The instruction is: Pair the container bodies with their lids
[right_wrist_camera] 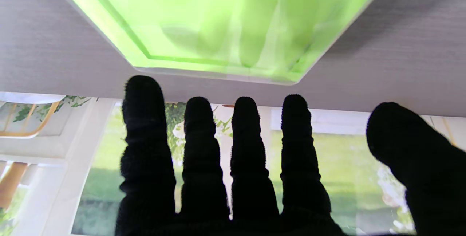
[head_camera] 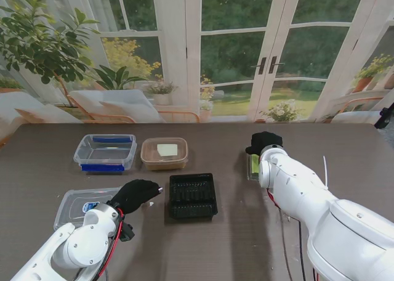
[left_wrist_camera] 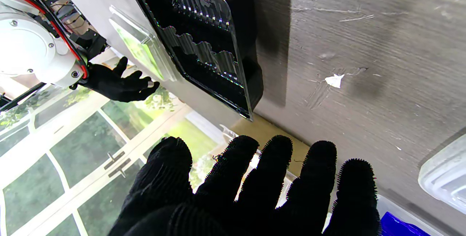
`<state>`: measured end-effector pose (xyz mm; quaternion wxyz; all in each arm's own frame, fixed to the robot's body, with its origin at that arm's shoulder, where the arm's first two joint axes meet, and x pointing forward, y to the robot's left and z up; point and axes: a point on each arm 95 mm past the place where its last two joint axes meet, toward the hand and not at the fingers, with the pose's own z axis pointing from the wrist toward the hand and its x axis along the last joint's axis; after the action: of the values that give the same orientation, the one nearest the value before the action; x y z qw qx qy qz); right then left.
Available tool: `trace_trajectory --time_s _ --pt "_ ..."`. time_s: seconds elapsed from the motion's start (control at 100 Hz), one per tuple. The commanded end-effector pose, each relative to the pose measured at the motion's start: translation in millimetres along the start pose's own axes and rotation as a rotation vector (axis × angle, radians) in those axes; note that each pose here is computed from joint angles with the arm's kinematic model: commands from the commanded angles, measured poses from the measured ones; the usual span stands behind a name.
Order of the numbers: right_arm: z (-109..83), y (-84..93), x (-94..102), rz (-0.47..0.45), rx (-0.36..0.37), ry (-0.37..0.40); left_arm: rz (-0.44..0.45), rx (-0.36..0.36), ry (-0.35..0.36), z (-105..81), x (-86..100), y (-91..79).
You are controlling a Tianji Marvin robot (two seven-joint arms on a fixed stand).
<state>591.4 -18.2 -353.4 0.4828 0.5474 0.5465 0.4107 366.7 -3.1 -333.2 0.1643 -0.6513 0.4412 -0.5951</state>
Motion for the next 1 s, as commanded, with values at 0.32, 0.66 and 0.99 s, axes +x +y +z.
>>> trace_trajectory --time_s 0.32,0.66,0.99 --pt "-5.9 -19.1 0.9 -0.006 0.064 -0.019 0.004 -0.028 -0.020 -3.0 1.7 7.0" --pt "-12.8 -39.6 -2.2 0.041 0.130 -0.038 0.013 -0.035 -0.012 -2.5 0.0 6.0" --pt "-21.2 -58.7 -2.1 0.080 0.164 -0.045 0.019 -0.035 0.008 -8.7 -3.9 5.6"
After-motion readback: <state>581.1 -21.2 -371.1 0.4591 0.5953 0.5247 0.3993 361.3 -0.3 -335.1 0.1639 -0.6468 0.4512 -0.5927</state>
